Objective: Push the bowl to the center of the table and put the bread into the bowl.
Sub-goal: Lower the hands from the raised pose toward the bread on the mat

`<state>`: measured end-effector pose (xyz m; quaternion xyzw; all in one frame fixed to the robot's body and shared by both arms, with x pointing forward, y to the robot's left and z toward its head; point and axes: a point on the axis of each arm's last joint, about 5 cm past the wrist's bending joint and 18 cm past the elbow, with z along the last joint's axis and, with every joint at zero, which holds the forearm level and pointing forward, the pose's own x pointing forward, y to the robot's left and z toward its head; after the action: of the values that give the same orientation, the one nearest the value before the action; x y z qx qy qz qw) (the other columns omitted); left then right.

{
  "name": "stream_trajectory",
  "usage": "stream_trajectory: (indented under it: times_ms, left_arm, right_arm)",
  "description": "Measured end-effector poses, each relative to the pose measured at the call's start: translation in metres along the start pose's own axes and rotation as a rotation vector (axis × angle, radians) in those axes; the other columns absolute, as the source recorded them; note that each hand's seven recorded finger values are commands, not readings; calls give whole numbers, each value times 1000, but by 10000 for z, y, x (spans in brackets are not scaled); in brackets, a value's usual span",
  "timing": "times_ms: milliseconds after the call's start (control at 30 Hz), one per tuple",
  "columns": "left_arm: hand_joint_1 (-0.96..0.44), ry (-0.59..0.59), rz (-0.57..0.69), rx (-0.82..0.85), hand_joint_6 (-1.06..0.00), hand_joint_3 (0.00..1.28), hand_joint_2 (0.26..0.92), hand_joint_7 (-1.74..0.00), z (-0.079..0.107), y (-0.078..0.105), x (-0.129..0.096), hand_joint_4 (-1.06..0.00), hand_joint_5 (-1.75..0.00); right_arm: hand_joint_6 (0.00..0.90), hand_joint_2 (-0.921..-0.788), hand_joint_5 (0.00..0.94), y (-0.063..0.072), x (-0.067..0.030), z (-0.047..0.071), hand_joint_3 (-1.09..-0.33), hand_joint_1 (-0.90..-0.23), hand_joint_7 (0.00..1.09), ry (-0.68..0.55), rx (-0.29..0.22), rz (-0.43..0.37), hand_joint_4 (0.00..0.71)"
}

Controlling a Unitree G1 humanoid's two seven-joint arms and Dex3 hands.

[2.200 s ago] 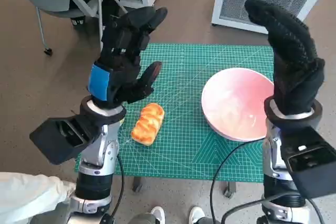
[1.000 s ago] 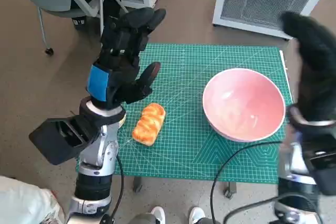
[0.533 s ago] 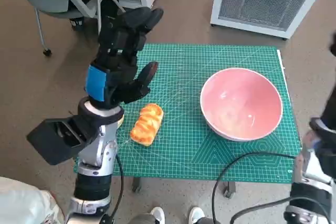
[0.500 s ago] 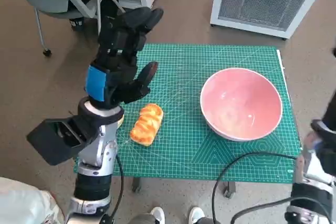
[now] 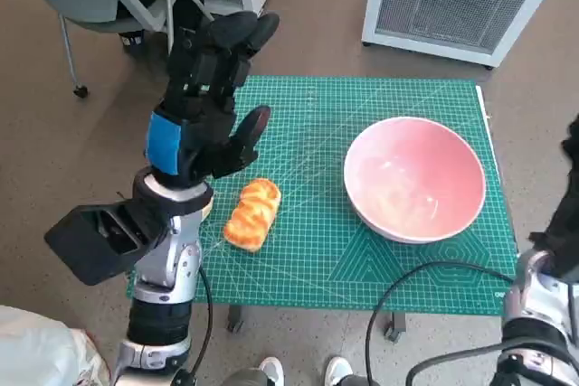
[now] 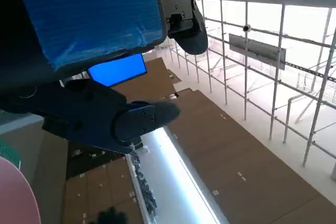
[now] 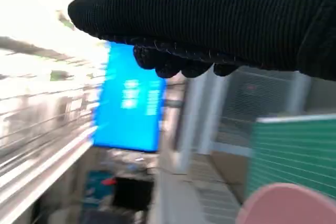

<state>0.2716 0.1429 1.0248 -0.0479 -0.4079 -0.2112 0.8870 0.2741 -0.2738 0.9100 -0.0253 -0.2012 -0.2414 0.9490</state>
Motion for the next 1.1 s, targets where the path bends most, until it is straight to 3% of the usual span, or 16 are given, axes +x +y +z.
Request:
stream_trajectory:
  times_ms: [567, 1100]
  left_arm:
    - [-441, 12, 19, 15, 1, 520, 890, -893, 32, 48, -45, 1, -628]
    - [-419, 20, 34, 43, 1, 502, 899, -893, 81, 89, -90, 1, -628]
  right_arm:
    - [89, -921, 1, 252, -150, -229, -802, -456, 452, 313, 78, 62, 275]
    - [85, -921, 12, 590, -203, -268, -825, -436, 471, 457, 159, 139, 288]
